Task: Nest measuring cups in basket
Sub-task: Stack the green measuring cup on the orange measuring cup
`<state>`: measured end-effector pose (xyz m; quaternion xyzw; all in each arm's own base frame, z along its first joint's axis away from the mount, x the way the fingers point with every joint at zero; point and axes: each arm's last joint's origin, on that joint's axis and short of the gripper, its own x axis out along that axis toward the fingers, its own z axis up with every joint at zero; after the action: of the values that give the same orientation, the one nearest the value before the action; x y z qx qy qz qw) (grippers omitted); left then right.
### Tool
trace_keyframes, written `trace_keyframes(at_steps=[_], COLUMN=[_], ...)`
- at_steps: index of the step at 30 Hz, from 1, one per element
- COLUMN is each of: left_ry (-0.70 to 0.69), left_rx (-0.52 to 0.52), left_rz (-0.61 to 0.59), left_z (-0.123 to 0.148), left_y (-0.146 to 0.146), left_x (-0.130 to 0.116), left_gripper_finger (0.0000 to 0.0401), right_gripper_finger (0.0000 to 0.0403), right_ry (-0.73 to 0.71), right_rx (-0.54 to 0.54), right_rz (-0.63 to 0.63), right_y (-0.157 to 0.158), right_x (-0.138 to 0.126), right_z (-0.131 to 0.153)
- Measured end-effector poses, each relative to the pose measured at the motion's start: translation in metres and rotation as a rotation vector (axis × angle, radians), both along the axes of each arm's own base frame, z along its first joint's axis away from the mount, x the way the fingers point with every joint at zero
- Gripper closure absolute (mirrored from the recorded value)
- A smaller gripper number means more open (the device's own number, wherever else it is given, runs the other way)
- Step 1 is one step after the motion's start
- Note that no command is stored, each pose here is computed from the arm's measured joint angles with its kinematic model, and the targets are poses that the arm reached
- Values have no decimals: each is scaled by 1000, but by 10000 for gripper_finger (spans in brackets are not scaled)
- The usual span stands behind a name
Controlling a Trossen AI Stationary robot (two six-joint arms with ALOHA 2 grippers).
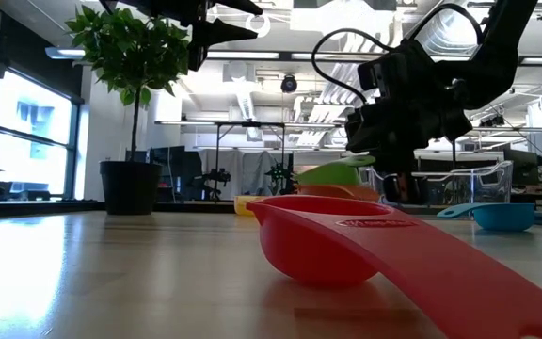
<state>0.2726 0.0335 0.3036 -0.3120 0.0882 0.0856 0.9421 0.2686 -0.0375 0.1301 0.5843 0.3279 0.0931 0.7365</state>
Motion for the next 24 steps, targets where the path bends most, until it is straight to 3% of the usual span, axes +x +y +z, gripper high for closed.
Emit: trace_keyframes(at_steps=[11,24], left_ry=[0,7], left_rx=[0,17], left_rz=[0,-12], left_z=[0,-1], left_y=[0,0], left_x=[0,0], left_gripper_finger=[258,258], right_gripper_finger=[329,329], right_ry=[63,181], right_rx=[96,95], right_rz=[-36,-111], right_y=[1,5], right_x=[0,-12], right_z=[1,9])
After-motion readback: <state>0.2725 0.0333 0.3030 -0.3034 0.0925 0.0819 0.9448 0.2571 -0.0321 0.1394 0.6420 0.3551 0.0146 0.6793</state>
